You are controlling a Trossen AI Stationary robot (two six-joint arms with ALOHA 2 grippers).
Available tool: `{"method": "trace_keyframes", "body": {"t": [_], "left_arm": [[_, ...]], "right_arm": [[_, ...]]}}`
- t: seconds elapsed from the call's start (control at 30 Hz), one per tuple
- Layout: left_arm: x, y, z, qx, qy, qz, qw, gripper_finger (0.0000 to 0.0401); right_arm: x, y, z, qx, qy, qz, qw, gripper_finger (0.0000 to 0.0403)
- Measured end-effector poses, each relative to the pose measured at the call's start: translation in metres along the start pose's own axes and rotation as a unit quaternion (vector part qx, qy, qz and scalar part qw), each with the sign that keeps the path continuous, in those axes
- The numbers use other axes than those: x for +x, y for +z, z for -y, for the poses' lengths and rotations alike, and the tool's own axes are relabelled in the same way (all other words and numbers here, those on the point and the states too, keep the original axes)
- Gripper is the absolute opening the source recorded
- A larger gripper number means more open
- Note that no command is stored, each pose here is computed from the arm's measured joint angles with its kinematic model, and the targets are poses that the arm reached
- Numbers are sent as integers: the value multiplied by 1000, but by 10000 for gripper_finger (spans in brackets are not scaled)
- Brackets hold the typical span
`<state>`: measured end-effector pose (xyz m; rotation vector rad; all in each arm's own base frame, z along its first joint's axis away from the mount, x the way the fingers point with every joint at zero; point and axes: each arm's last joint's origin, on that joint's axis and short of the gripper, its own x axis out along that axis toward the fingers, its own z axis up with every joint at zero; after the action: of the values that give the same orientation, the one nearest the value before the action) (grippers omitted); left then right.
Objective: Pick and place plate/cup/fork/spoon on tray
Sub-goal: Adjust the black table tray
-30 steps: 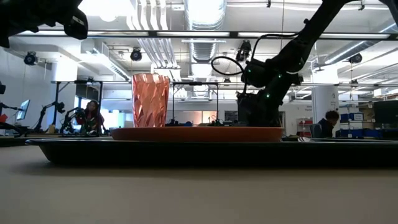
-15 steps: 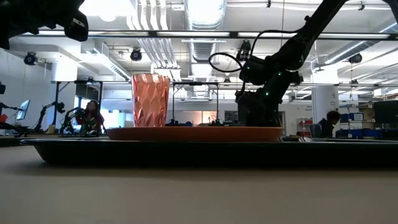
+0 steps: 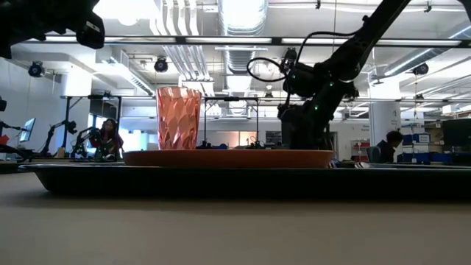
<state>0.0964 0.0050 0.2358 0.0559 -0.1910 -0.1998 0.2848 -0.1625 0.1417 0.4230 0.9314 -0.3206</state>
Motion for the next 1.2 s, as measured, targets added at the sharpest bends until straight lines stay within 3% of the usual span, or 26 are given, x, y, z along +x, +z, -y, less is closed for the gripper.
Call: {"method": "trace_keyframes", "body": {"t": [0.5,0.9,1.2], "left_arm": [[1,-2,0,-2,-1,-5,1000,0],[1,-2,0,-3,-3,-6,1000,0],[10,-19,-5,-22,19,-60,998,0]], "right_arm": [[-32,22,-2,-20,-3,103,994,9],[-50,29,-7,-43,-4,136,990,9],[-73,34,-12,-49,-3,168,985,9]]}}
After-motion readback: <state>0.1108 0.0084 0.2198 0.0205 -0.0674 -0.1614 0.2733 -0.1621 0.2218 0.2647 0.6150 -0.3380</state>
